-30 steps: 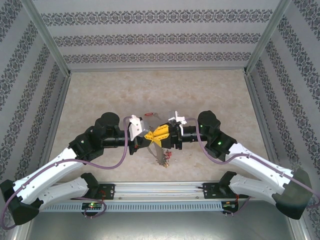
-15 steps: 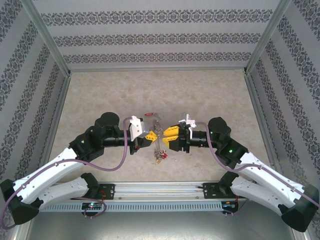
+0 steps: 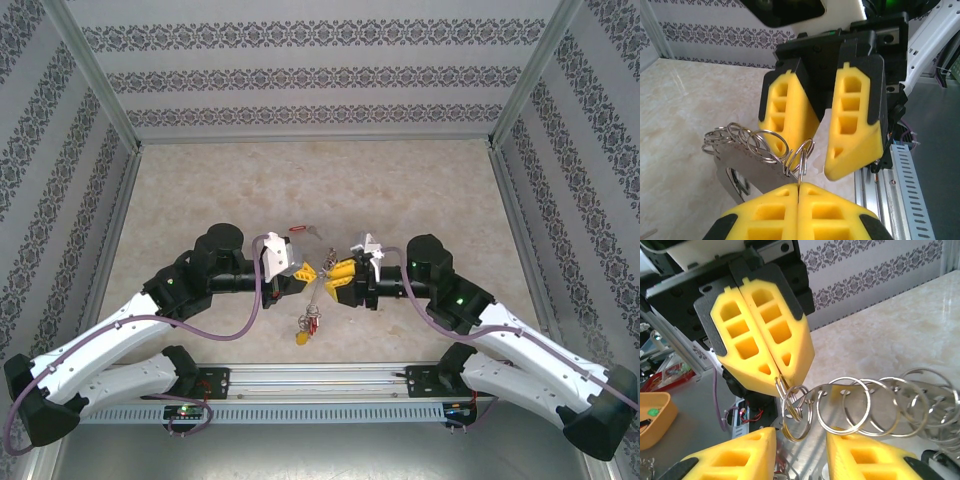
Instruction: Put the keys on the keyring
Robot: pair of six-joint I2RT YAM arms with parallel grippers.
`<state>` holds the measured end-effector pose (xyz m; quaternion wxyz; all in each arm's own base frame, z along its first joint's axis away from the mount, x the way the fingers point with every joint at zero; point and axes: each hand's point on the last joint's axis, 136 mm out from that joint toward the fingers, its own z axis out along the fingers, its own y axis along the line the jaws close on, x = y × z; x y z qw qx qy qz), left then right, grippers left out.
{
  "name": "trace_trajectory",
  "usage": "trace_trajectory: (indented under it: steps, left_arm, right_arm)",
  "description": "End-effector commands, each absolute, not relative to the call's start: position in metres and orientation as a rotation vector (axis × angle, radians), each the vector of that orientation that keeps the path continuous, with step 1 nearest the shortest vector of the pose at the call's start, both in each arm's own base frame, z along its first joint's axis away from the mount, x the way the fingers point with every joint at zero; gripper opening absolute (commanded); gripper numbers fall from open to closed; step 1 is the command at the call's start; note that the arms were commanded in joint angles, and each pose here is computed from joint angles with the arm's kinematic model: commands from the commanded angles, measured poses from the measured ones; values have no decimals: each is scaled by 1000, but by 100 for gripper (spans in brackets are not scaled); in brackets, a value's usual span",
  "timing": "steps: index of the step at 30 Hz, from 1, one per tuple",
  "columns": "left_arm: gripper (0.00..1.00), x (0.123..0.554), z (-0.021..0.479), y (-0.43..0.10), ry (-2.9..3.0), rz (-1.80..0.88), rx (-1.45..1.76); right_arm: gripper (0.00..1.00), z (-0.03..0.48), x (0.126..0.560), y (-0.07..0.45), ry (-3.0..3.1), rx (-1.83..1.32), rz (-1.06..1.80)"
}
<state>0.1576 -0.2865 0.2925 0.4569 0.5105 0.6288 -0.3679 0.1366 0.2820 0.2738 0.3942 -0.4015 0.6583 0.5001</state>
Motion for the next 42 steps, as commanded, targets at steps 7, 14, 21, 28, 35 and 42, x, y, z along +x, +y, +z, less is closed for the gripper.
trace_trajectory:
  steps: [7,14,21,28,35,42]
  left_arm:
    - [0,148,324,-293,1418,-943,1293]
    - [0,146,323,-293,1421,-946,1305]
    - [0,143,321,-294,1426,-965,1326]
    - [0,143,320,-296,1427,-973,1339]
    - [0,144,320,-296,1433,-970,1340]
    - [2,146,319,-296,1445,-964,1325]
  right_arm:
    - [28,297,138,288,1582,-1038,1249]
    - [25,302,136,289,1562,-1051,1260]
    - [23,302,135,291,1559,-1064,1269]
    - [17,303,132,294,1553,-1087,1288]
    - [0,303,127,294,1533,-1117,1291]
    - [0,310,122,289,1489,-1117,1278]
